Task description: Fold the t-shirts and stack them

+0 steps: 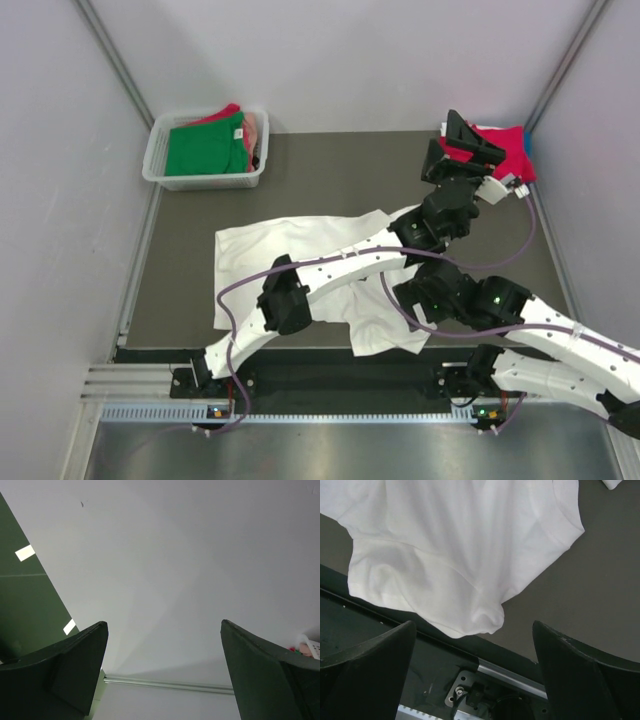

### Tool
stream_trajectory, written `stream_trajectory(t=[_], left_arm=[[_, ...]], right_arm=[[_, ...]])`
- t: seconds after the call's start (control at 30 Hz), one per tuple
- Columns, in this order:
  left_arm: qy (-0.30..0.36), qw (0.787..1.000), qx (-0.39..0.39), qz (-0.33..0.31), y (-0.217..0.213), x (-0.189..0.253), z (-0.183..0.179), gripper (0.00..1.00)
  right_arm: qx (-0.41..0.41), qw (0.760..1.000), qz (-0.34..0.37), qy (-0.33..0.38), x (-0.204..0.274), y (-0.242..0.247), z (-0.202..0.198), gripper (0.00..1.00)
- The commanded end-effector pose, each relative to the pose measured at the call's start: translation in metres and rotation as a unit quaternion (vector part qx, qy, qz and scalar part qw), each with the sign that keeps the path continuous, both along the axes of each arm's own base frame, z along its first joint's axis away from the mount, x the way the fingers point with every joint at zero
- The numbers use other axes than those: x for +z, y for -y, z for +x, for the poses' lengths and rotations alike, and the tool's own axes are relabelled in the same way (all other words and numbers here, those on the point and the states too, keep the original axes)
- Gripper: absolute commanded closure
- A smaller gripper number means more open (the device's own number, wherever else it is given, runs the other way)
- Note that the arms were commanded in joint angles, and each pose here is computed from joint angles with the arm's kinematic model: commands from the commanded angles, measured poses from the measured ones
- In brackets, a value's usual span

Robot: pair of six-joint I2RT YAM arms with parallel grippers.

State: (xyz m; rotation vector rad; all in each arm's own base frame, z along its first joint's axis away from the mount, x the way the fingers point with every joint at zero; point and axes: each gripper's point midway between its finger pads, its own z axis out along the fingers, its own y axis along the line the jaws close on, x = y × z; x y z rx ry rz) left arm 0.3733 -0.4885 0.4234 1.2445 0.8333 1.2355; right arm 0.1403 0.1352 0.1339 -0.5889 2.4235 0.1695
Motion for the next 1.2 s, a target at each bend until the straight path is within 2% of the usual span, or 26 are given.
stream_trajectory(t=[0.0, 1.17], left_arm=[[0.021, 0.976, -0.035, 0.215, 0.079, -0.087, -0.038, 0.02], [-0.007, 0.972, -0.028, 0.235, 0.08, -0.116, -0.039, 0.02]], right_arm=[[-0.023, 0.969, 0.2, 0.143, 0.105, -0.054, 0.044, 0.0], [-0.044, 0.973, 0.19, 0.128, 0.086, -0.045, 0.04, 0.0]])
